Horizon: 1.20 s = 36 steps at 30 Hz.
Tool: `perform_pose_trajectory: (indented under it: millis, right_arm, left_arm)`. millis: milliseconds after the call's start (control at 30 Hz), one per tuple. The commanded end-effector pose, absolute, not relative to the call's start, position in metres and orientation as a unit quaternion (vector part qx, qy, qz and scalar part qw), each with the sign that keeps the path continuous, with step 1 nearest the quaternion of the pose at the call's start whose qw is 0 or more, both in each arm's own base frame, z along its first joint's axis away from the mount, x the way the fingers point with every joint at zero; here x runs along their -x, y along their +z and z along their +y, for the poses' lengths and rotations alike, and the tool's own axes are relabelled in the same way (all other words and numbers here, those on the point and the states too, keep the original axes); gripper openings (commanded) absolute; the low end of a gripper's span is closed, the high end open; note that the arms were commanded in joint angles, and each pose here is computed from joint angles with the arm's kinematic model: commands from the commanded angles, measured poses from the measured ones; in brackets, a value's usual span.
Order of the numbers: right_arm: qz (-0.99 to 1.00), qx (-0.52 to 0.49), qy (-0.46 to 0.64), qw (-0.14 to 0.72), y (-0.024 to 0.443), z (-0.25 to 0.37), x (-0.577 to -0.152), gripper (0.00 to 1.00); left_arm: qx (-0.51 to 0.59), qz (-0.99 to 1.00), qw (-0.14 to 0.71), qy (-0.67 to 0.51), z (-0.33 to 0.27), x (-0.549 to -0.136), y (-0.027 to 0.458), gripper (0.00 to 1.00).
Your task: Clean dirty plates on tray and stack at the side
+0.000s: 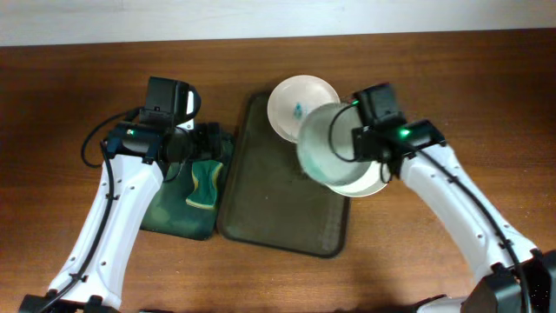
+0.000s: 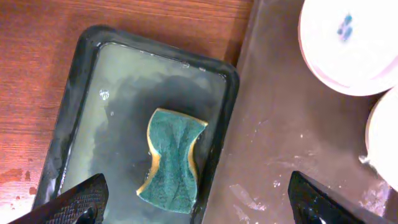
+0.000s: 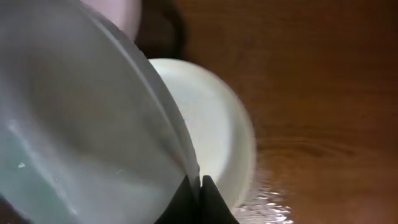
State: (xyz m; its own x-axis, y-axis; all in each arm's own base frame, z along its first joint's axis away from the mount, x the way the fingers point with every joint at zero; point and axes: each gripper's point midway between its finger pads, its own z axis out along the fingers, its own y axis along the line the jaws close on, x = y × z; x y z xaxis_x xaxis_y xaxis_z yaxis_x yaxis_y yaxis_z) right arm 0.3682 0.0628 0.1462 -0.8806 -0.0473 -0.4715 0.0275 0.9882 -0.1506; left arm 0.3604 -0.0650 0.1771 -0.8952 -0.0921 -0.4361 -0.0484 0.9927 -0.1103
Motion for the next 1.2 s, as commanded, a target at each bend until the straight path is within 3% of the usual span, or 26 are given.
perform_pose_trajectory:
  millis: [0,133,233,433,567,1167]
  right_arm:
    - [0.953,-0.064,-0.105,0.276,0.168,0.011,-0.382,0.04]
    - [0.923,-0.091,-0.209,0.31,0.187,-0.021,-0.388,0.04]
    - [0.853,-0.067,-0.371,0.361,0.231,-0.01,-0.378,0.04]
    - [0.791,-0.007,-0.439,0.426,0.268,0.05,-0.362,0.04]
    - [0.772,0.027,-0.452,0.446,0.276,0.077,-0.351,0.04]
    - [0.808,0.059,-0.407,0.422,0.261,0.08,-0.36,0.04]
  left_arm:
    - [0.038,0.969,0.238,-0.054,-0.064,-0.362,0.187,0.92]
    - [0.038,0.969,0.238,-0.054,-0.064,-0.362,0.187,0.94]
    - [0.038,0.97,0.234,-0.053,-0.064,-0.361,0.186,0.95]
    - [0.037,0.97,0.234,-0.053,-0.064,-0.36,0.186,0.96]
    - [0.037,0.971,0.231,-0.052,-0.064,-0.359,0.185,0.96]
    - [0.038,0.972,0.226,-0.051,-0.064,-0.357,0.184,0.97]
